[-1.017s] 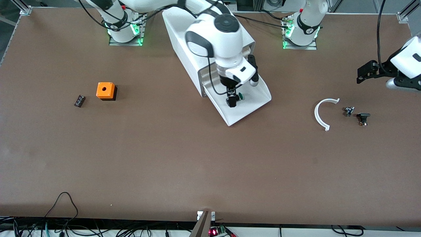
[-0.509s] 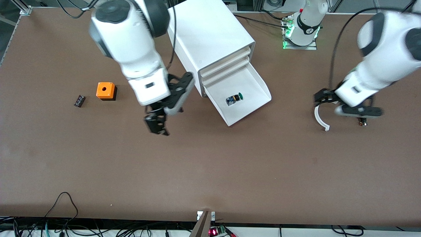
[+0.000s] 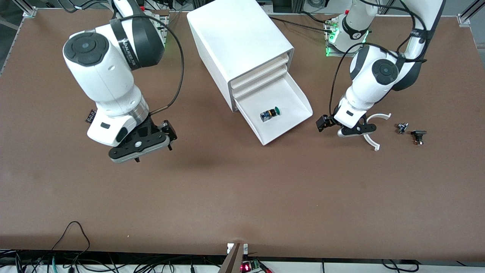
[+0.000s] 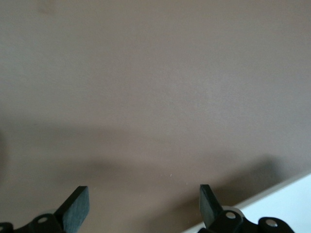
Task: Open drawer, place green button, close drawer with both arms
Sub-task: 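Open the right gripper and raise it away from the drawer, then push the drawer closed with the left gripper while the right gripper retracts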
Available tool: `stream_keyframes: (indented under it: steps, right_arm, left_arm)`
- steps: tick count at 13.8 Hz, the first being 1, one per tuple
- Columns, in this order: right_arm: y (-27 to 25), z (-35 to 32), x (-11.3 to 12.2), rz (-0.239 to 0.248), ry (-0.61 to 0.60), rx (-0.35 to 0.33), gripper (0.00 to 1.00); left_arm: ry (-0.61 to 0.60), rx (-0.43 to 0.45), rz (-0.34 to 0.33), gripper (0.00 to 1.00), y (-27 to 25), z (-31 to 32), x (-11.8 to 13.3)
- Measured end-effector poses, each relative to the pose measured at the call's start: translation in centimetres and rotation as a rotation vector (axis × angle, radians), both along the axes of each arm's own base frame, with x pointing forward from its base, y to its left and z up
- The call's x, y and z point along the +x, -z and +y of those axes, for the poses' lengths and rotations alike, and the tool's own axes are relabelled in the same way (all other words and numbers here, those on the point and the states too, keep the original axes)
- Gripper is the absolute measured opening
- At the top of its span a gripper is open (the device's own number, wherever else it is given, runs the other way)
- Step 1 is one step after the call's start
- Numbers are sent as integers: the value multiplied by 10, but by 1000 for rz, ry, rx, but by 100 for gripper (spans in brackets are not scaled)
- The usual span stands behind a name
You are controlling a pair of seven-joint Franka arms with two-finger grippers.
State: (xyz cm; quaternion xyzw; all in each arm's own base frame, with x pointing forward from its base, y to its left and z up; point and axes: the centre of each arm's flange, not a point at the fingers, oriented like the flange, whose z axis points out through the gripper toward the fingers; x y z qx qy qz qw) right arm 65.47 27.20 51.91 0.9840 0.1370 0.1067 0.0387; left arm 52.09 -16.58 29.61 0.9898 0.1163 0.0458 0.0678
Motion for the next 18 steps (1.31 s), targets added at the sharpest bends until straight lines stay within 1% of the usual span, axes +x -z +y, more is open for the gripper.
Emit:
stream_keyframes:
  steps: [2,3,4,5,7,8,9,12,13,16,17,18]
  right_arm:
    - [17,-21,-4,83,126,-43,100]
    - [23,-39,-5,122,177,-70,100]
    - [26,-65,-5,150,224,-88,100]
    - [25,-97,-3,165,274,-96,100]
    - [14,-171,-5,175,381,-92,100]
    - [7,-194,-10,184,416,-89,100]
    - [-1,-204,-18,195,443,-89,100]
    - [-24,-199,-39,201,518,-92,100]
    - [-32,-202,-44,202,543,-82,100]
    - [-54,-240,-51,201,623,-3,100]
    - [-58,-255,-54,208,645,4,100]
    - [-59,-269,-58,225,657,-2,100]
  left_arm:
    - [-86,-41,-2,100,25,-23,-7]
    - [-127,-58,14,100,38,-39,-13]
    - [-153,-66,34,100,49,-51,-18]
    - [-167,-70,49,100,57,-58,-22]
    - [-178,-73,65,100,68,-59,-24]
    - [-183,-73,67,100,70,-58,-23]
    - [-196,-74,68,100,70,-58,-23]
    - [-242,-80,81,100,70,-73,-30]
    - [-249,-81,84,100,69,-79,-33]
    - [-257,-82,86,100,69,-81,-34]
    - [-258,-82,87,100,69,-81,-34]
    - [-261,-82,88,100,70,-81,-35]
